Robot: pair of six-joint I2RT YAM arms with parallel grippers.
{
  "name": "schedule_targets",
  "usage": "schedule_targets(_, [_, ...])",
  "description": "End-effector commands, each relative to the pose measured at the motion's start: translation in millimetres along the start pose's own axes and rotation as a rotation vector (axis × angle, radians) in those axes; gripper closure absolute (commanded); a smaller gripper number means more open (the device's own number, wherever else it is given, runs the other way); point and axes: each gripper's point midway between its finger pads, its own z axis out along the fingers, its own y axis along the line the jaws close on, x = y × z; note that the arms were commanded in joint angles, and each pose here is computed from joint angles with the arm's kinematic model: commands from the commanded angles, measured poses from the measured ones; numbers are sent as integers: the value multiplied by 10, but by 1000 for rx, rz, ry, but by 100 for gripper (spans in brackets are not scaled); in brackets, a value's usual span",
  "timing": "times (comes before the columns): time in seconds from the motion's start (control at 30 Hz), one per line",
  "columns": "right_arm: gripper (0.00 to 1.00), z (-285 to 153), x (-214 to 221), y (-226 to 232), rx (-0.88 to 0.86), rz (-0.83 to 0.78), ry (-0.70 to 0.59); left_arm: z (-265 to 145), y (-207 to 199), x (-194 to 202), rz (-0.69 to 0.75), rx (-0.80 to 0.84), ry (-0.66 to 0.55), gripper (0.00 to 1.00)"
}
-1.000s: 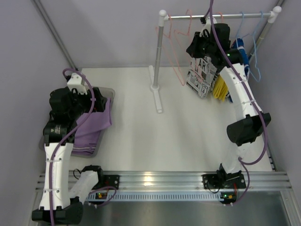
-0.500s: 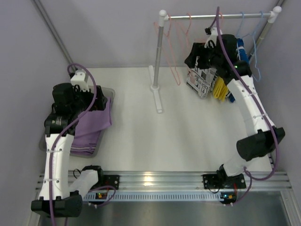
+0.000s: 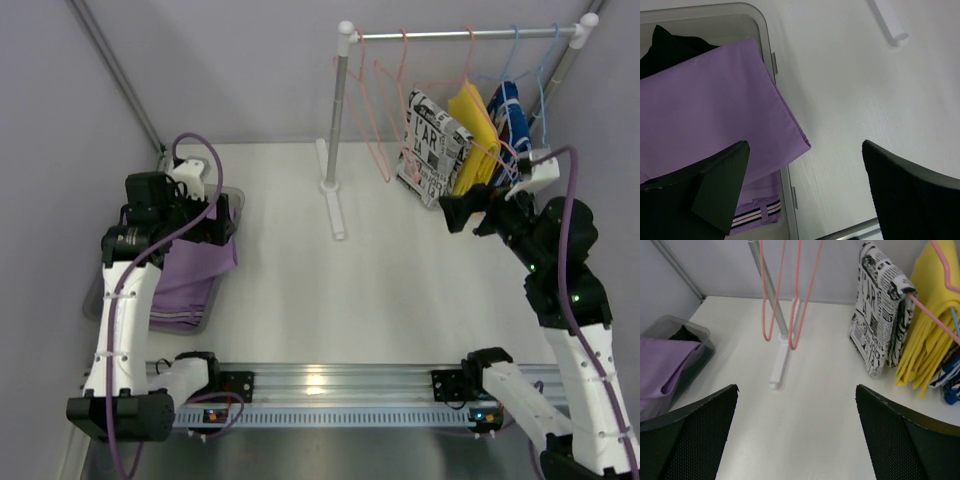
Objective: Remove the trousers from the hanger
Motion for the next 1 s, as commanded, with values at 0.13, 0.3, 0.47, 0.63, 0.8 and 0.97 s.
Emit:
schedule_targets(0.13, [1,-313,714,-357,103,17,39,-210,-74,-199,4,-4,-105,1])
schedule_targets(0.3, [1,-463,735,-500,158,10,-7,-240,-81,-227,-45,-17,-132,1])
schedule_targets(0.47, [1,-538,817,-526,169,-27,-1,-323,93,-183,-45,-133,-143,1])
schedule_targets(0.63, [1,-522,882,-535,166,-21,8,-413,189,-215,-40,-202,-169,1])
schedule_targets(0.8, [1,-504,861,-526,158,-23,7,-451,226,-215,-34,-224,-175,1])
schedule_targets(0.97, [1,-519,851,-521,159,-24,4,-479,244,-217,-41,-237,-186,1])
